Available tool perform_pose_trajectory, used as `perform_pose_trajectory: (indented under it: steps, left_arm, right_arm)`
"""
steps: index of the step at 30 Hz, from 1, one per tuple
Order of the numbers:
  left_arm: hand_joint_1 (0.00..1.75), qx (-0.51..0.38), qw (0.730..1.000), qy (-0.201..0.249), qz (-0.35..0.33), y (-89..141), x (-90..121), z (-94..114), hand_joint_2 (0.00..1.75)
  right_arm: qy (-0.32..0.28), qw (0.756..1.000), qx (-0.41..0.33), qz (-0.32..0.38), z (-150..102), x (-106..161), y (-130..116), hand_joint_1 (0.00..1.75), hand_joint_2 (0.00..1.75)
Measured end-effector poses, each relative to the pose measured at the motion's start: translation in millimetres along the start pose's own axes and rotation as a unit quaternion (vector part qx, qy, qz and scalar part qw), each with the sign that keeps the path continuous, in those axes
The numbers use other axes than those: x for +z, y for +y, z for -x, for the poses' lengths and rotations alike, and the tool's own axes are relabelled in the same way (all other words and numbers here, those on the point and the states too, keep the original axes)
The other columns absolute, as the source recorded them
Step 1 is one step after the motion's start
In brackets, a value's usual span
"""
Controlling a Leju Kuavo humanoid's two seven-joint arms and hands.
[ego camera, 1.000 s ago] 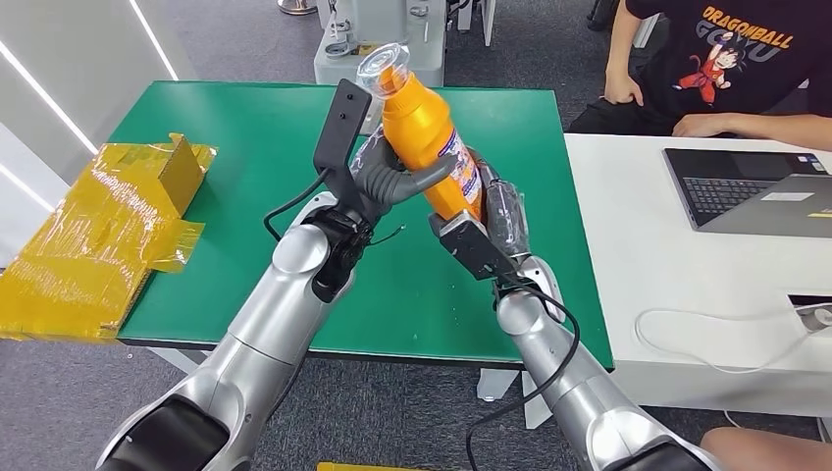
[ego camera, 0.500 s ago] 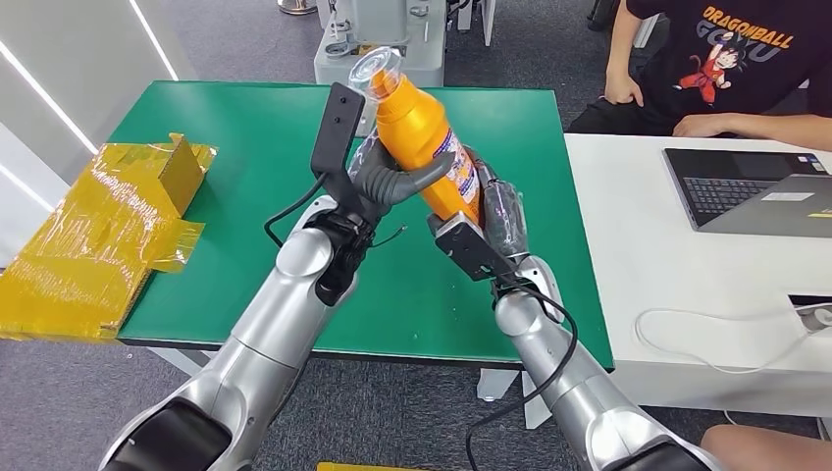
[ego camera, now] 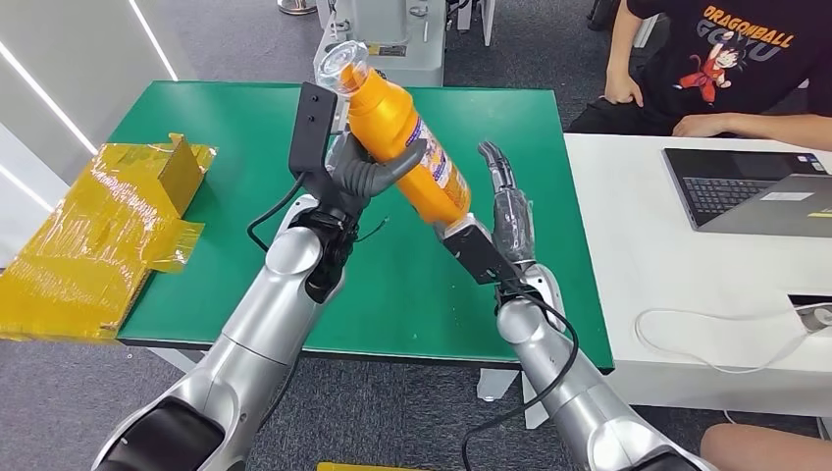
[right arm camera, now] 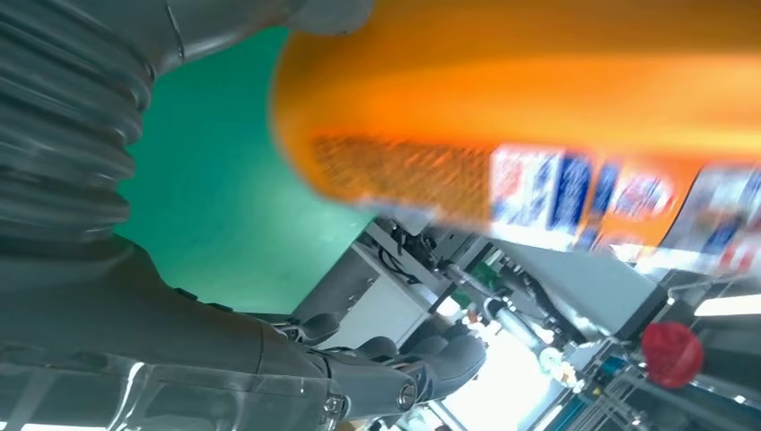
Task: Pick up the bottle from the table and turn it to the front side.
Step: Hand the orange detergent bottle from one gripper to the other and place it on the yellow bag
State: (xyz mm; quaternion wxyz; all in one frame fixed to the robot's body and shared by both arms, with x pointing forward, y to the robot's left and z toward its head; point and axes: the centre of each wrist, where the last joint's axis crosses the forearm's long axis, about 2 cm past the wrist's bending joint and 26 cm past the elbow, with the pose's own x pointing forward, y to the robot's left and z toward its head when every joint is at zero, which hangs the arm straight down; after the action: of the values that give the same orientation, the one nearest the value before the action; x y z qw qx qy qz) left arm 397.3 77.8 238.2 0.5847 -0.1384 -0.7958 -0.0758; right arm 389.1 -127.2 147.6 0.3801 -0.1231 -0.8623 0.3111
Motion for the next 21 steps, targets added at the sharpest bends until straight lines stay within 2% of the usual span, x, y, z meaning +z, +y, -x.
perform_pose_trajectory:
  steps: [9, 16, 21]
  left_arm:
    - [1.75, -0.034, 0.998, -0.011, -0.053, 42.9, 2.0, 8.3, 1.75]
    - [1.75, -0.075, 0.992, -0.023, -0.095, 87.4, 12.6, 19.2, 1.75]
    - [1.75, -0.182, 0.973, -0.052, -0.128, 119.8, 19.4, 18.3, 1.75]
  right_arm:
    - [-0.01, 0.997, -0.047, 0.067, -16.2, 20.3, -0.3, 0.0, 1.75]
    - [-0.063, 0.984, -0.112, 0.123, -57.8, 47.9, 5.9, 0.0, 1.75]
    - [-0.1, 0.975, -0.139, 0.142, -83.0, 61.3, 10.5, 0.0, 1.75]
